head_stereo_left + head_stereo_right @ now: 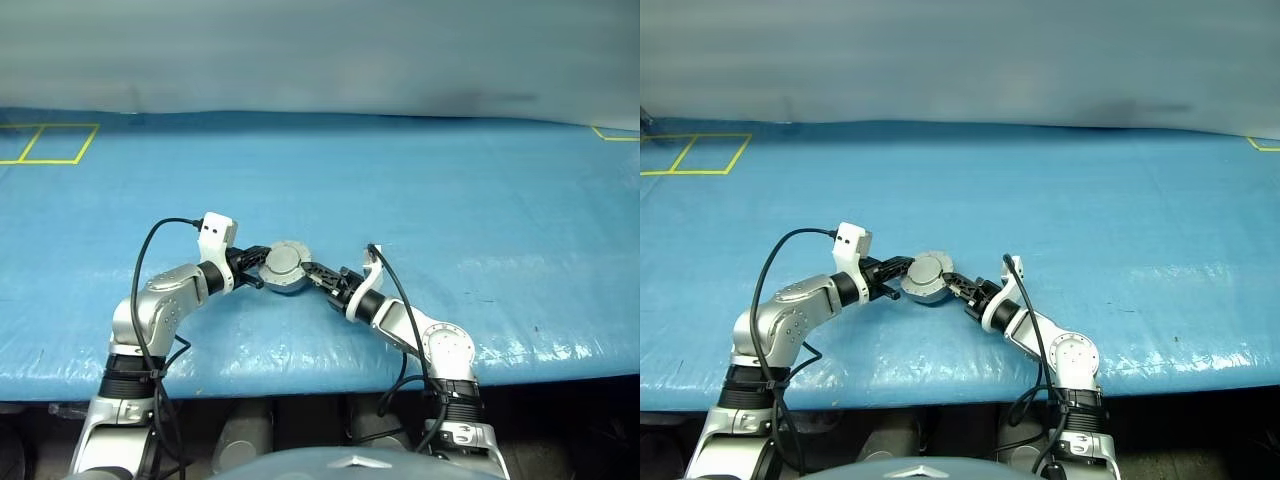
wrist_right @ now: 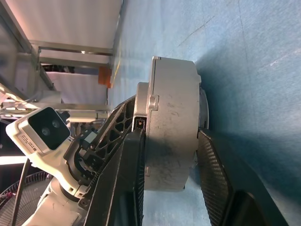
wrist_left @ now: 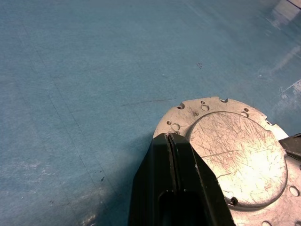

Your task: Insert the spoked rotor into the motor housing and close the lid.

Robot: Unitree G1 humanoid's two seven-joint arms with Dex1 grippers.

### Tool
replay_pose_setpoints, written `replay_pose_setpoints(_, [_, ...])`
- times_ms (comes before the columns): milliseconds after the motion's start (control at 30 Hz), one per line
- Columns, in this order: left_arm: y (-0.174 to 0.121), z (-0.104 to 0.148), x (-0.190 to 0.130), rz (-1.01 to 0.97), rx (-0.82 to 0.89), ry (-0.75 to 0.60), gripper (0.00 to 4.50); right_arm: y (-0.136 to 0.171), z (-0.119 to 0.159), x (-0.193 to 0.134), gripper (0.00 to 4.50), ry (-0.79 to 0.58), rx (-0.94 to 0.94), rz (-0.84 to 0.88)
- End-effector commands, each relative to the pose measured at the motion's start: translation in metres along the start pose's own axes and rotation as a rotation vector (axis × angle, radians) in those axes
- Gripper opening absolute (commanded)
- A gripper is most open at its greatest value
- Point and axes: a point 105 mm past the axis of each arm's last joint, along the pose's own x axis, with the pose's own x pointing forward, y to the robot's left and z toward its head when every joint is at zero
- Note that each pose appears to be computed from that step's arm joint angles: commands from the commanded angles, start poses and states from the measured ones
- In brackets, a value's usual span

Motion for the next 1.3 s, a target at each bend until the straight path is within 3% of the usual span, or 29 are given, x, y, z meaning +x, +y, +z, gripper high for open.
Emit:
replay_pose_setpoints(33, [-0.008, -0.016, 0.005, -0.032, -0.021, 0.056, 0.00, 0.031, -0.034, 0.019, 1.22, 0.086, 0.066, 0.135])
replay_pose_setpoints(333, [-0.007, -0.014, 0.004, -0.030, -0.025, 0.041, 0.00, 0.024, -0.046, 0.008, 1.22, 0.167, 0.035, 0.109])
replay_pose_setpoints(600, [-0.015, 0.006, -0.004, -0.031, -0.072, -0.080, 0.00, 0.025, -0.036, 0.008, 1.22, 0.088, 0.076, 0.121])
replay_pose_setpoints(833, [-0.020, 0.036, -0.035, -0.033, -0.317, -0.350, 0.00, 0.033, -0.021, -0.002, 1.22, 0.001, 0.103, 0.153])
replay_pose_setpoints(1000, [-0.014, 0.024, -0.052, 0.011, -0.493, -0.432, 0.00, 0.037, -0.007, -0.007, 1.22, -0.071, 0.122, 0.177])
replay_pose_setpoints(1100, [-0.016, 0.018, -0.059, -0.001, -0.603, -0.485, 0.63, 0.041, 0.003, -0.010, 1.22, -0.110, 0.120, 0.192])
replay_pose_setpoints(1300, [-0.030, -0.002, -0.059, -0.086, -0.884, -0.552, 2.60, 0.057, 0.032, -0.010, 1.22, -0.198, 0.085, 0.242])
